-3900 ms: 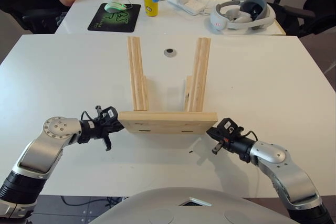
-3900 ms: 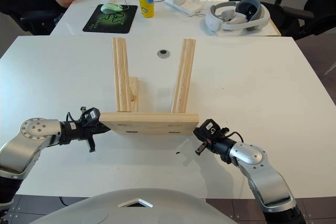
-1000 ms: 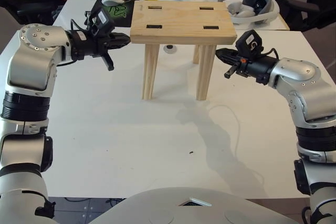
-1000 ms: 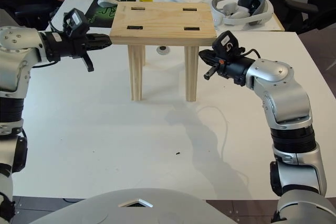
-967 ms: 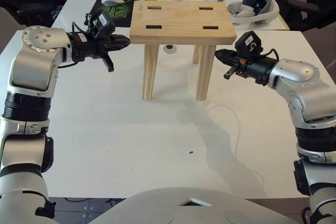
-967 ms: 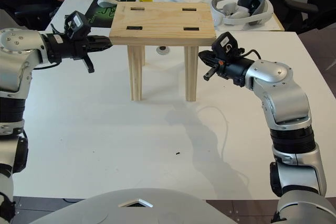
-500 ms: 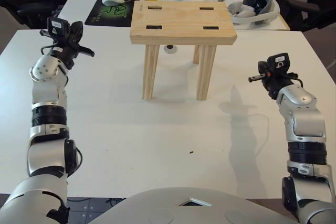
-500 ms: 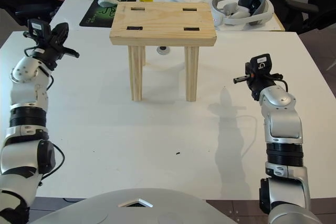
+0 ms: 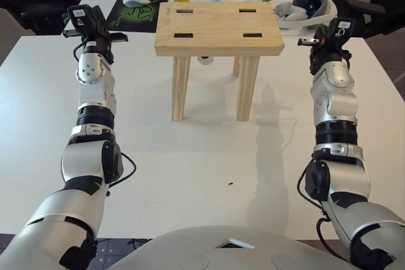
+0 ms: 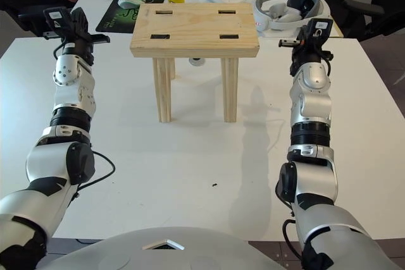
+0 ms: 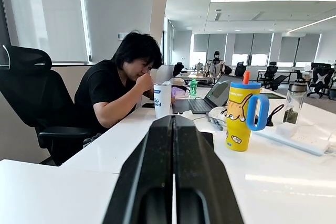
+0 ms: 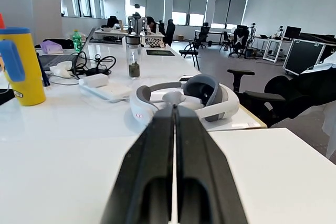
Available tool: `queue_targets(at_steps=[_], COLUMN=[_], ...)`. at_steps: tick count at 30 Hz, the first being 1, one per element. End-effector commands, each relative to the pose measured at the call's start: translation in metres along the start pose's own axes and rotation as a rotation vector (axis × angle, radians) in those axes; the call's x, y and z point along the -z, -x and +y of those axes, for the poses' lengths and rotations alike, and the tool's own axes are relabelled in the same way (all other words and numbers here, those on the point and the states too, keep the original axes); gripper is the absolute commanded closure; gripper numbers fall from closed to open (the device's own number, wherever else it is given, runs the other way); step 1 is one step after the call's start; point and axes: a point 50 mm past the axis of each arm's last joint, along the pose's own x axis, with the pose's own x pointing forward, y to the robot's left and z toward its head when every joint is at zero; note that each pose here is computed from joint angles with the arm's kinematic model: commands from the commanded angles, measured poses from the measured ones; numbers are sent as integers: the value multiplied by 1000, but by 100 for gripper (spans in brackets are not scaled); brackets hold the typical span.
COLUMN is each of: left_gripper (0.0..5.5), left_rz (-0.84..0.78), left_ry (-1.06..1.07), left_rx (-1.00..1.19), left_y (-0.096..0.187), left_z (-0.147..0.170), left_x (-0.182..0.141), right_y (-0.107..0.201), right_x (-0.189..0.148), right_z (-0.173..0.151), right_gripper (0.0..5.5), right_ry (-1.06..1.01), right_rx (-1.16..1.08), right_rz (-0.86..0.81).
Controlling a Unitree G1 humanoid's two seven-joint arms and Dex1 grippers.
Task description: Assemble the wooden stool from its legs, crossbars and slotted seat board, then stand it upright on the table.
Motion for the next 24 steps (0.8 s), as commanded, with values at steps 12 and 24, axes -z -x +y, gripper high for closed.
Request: queue_targets(at_steps=[12,24], left_gripper=[549,549], left_rz=[-28,-38], left_ry=[21,2], left_rx=[11,35], left_y=[-4,-4], left_z=[-10,-19], left_x=[-3,-3], right_y=[-8,-7], right_x=[6,12], right_z=[0,4], right_gripper=[550,550], right_ry=[32,20], right_rx=[40,48], right_rz=[2,12])
